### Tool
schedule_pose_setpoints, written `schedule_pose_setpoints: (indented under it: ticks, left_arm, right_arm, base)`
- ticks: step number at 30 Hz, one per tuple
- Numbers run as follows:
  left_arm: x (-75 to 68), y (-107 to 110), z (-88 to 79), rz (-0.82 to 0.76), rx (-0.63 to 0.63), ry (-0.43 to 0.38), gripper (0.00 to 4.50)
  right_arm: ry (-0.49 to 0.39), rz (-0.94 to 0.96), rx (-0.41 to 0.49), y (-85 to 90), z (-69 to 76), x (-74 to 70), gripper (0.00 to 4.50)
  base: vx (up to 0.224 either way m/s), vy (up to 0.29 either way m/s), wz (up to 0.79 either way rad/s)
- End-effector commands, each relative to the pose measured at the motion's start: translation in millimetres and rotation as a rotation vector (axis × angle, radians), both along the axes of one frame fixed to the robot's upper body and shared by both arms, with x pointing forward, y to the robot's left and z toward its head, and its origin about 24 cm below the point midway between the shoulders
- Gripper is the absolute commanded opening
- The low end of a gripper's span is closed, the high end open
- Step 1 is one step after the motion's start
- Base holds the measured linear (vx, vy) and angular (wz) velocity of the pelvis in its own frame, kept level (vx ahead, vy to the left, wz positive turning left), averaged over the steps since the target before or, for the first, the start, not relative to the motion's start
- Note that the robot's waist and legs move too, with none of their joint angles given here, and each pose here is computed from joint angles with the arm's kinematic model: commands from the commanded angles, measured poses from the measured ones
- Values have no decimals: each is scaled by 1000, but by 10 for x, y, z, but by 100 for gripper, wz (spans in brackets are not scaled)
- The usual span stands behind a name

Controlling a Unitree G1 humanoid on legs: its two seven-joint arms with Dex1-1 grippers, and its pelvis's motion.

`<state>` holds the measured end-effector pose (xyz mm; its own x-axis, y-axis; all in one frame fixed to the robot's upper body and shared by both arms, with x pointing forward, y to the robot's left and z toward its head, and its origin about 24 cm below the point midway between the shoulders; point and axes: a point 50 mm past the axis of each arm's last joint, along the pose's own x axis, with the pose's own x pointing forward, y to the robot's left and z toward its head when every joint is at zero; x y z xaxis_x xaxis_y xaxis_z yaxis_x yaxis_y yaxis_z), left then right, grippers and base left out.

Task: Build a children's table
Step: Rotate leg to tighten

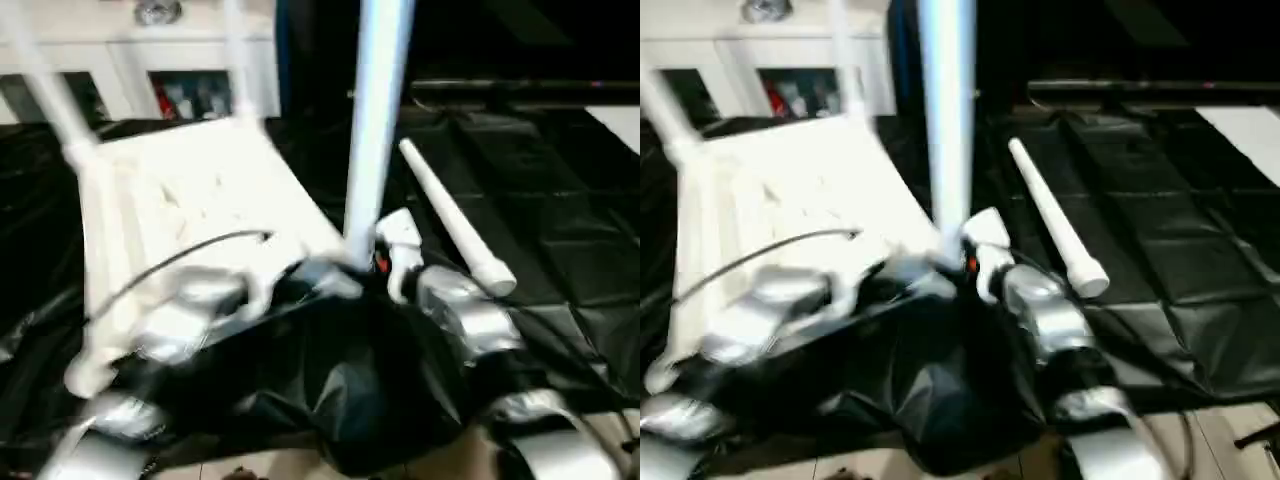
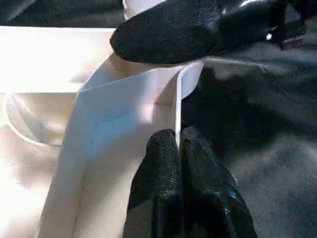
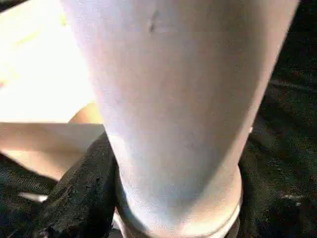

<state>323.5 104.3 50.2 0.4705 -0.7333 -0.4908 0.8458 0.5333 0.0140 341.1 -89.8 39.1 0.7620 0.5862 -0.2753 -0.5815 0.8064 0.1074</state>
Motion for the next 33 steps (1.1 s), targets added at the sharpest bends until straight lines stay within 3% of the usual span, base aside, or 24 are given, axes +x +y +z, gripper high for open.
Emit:
schedule_pose_setpoints:
  ticks: [1,5,7,9,12,23,33]
  left_arm:
    - [126,-177,206,37,-29,-96,0]
    - [134,-242,213,22,-36,-111,0]
    - [119,-255,209,0,-43,-113,0]
    - [107,-249,208,-14,-48,-116,0]
    - [43,-185,186,-67,-51,-108,0]
    - [-225,56,189,-290,-93,-49,0]
    - [-385,243,177,-384,-84,21,0]
  right_arm:
    - [72,156,49,479,-116,-164,274]
    - [44,165,67,548,-84,-148,274]
    - [48,170,89,545,-75,-147,344]
    - [47,182,90,533,-72,-151,344]
    - [19,247,61,459,-54,-168,379]
    - [-40,540,0,42,70,-268,379]
    - [-33,682,-32,-146,141,-345,379]
  base:
    - [0,0,0]
    - [0,0,0]
    - [0,0,0]
    - [0,0,0]
    - [0,0,0]
    - [0,0,0]
    - [0,0,0]
